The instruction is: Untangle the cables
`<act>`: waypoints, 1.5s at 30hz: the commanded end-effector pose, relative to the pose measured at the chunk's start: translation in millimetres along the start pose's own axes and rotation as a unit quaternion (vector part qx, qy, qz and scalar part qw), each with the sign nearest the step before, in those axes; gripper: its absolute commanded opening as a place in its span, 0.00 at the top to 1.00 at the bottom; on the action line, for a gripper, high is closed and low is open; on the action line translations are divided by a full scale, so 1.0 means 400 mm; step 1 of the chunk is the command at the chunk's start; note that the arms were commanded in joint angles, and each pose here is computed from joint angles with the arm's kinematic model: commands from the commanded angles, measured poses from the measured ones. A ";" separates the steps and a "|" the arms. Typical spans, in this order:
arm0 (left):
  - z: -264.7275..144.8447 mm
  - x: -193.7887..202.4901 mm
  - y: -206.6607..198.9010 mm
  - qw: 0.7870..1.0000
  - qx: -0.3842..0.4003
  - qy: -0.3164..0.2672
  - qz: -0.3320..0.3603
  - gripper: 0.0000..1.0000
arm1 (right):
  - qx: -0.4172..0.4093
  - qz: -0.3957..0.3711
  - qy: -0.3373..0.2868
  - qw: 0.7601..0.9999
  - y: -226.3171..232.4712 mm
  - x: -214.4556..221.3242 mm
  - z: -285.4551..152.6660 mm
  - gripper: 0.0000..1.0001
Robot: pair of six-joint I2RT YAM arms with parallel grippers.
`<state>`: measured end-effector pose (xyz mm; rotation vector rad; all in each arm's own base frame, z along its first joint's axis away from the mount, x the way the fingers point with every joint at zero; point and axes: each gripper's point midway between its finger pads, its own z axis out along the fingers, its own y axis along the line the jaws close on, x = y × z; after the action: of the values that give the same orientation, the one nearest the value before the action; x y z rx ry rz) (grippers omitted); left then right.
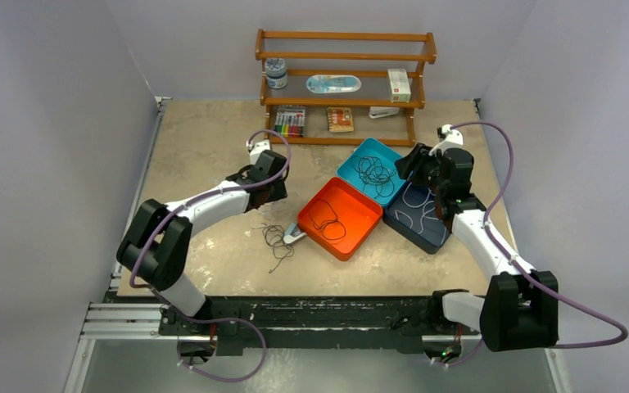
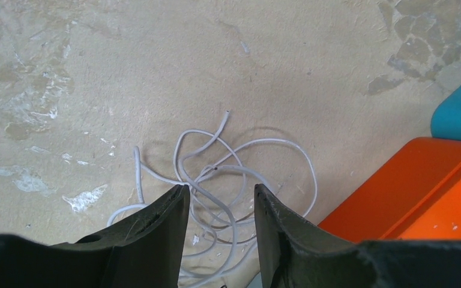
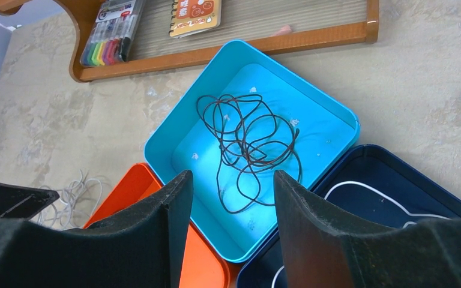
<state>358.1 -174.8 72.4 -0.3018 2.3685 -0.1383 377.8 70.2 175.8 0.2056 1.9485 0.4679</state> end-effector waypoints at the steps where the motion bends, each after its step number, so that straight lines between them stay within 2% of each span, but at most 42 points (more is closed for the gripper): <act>1: 0.024 -0.012 -0.016 1.000 0.002 -0.010 -0.009 0.58 | -0.005 -0.001 -0.024 1.000 0.013 -0.031 0.000 0.46; 6: 0.035 -0.006 -0.016 1.000 0.001 -0.006 -0.007 0.69 | -0.004 -0.001 -0.027 1.000 0.013 -0.034 -0.003 0.46; 14: -0.016 -0.078 -0.010 0.999 -0.007 -0.049 -0.006 1.00 | -0.009 -0.003 -0.038 0.999 0.020 -0.049 -0.008 0.46; 27: -0.266 -0.309 0.004 0.984 0.011 -0.179 0.007 1.00 | -0.101 -0.037 -0.103 0.989 0.127 -0.133 -0.066 0.41; 36: -0.367 -0.359 -0.031 0.978 0.068 -0.197 0.018 1.00 | -0.210 -0.080 -0.089 0.970 0.336 -0.108 -0.056 0.39; 45: -0.553 -0.514 -0.062 0.952 0.115 -0.285 0.004 1.00 | -0.348 -0.129 -0.082 0.925 0.597 -0.009 -0.050 0.32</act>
<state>359.6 -146.9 289.6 -0.1916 1.9525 -0.1960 347.5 240.6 236.7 -0.3146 1.7178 0.8368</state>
